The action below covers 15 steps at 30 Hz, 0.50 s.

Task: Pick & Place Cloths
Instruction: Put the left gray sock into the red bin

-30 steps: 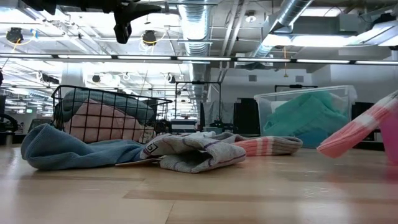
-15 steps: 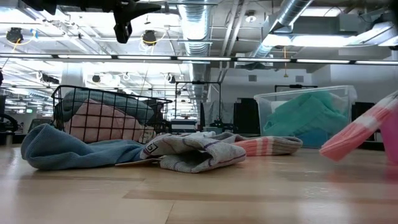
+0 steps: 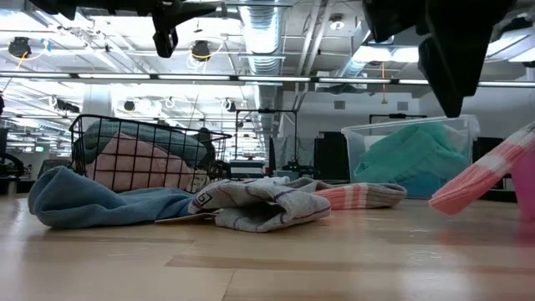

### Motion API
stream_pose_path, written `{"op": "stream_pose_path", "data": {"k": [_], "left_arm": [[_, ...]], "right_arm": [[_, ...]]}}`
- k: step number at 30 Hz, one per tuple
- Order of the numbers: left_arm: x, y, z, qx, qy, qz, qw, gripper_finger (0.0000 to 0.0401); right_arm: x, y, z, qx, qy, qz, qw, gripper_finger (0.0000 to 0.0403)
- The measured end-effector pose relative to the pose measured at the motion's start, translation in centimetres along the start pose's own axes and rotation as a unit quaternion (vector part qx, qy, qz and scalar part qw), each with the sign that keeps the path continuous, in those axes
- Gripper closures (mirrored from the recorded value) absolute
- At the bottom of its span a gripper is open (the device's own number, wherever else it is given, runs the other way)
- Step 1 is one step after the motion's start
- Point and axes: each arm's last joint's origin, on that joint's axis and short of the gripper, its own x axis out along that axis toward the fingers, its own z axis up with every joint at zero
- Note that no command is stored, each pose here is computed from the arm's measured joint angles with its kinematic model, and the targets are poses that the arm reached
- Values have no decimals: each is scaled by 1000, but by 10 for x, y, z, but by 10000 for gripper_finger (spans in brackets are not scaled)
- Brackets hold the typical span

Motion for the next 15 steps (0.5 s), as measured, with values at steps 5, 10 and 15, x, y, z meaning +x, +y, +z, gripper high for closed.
{"op": "stream_pose_path", "data": {"k": [5,10,15], "left_arm": [[0,0,0,0,0,0,1000,274],[0,0,0,0,0,0,1000,274],[0,0,0,0,0,0,1000,274]], "right_arm": [[14,-5,5,-6,14,32,999,49],[41,-15,1,2,45,51,998,49],[54,-16,2,0,56,102,993,51]]}}
